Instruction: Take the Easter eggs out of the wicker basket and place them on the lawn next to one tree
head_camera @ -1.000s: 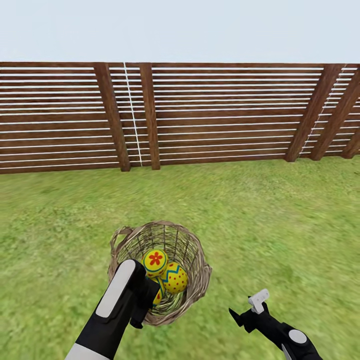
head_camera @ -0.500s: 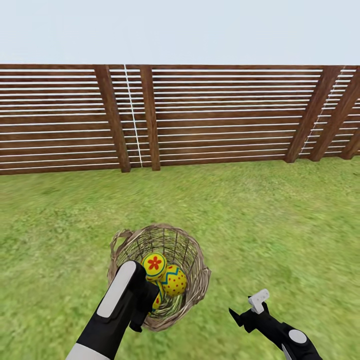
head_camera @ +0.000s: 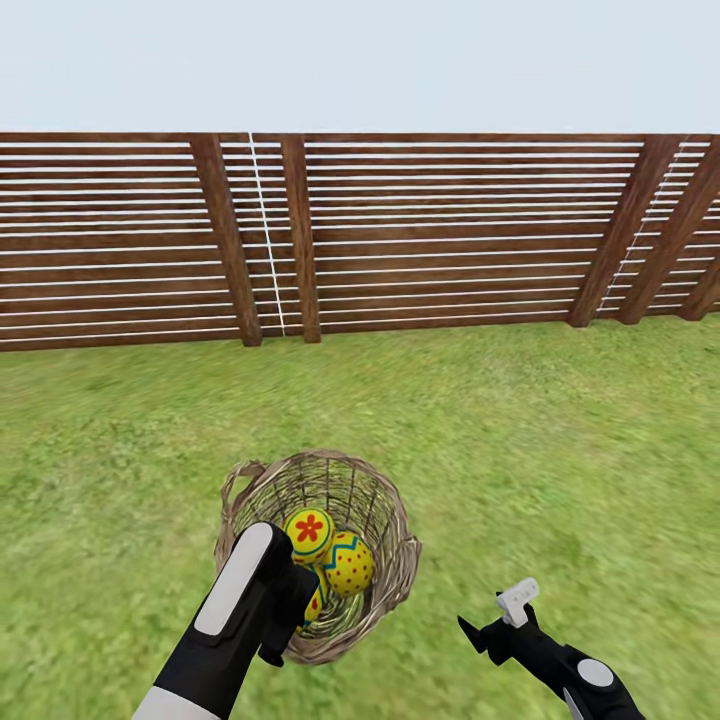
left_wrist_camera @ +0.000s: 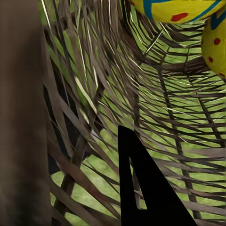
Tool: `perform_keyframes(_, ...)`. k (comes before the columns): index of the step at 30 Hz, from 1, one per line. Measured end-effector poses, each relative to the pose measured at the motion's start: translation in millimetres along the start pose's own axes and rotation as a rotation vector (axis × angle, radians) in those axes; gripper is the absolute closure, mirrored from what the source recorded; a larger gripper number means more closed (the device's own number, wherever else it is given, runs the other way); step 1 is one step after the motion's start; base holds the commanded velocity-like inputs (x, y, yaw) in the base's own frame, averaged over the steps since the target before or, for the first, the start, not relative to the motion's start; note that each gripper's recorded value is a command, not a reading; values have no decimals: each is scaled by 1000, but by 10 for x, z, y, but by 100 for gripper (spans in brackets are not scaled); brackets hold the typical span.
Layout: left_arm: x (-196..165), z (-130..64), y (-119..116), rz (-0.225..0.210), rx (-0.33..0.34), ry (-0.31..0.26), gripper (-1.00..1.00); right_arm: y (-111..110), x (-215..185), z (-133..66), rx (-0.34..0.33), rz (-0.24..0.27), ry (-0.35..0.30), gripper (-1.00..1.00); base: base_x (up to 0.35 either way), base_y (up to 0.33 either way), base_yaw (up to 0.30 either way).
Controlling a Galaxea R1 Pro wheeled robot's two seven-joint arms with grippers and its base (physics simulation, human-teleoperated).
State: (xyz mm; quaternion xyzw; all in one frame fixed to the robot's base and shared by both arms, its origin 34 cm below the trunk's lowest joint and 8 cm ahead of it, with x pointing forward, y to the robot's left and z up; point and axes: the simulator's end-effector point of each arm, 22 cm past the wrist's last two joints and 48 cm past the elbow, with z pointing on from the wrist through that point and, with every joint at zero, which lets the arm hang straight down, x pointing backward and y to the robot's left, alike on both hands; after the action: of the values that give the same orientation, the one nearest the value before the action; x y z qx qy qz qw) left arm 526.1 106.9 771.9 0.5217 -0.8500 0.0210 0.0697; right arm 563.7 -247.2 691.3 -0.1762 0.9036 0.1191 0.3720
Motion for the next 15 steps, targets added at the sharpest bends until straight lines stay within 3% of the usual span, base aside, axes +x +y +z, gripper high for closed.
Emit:
perform_keyframes(12, 32, -141, 22, 0, 2, 0, 100, 17, -96, -118, 1, 0, -2, -100, 0, 0, 0)
perform_keyframes(15, 36, -165, 27, 1, 2, 0, 100, 25, -109, -137, -1, 1, -2, -100, 0, 0, 131)
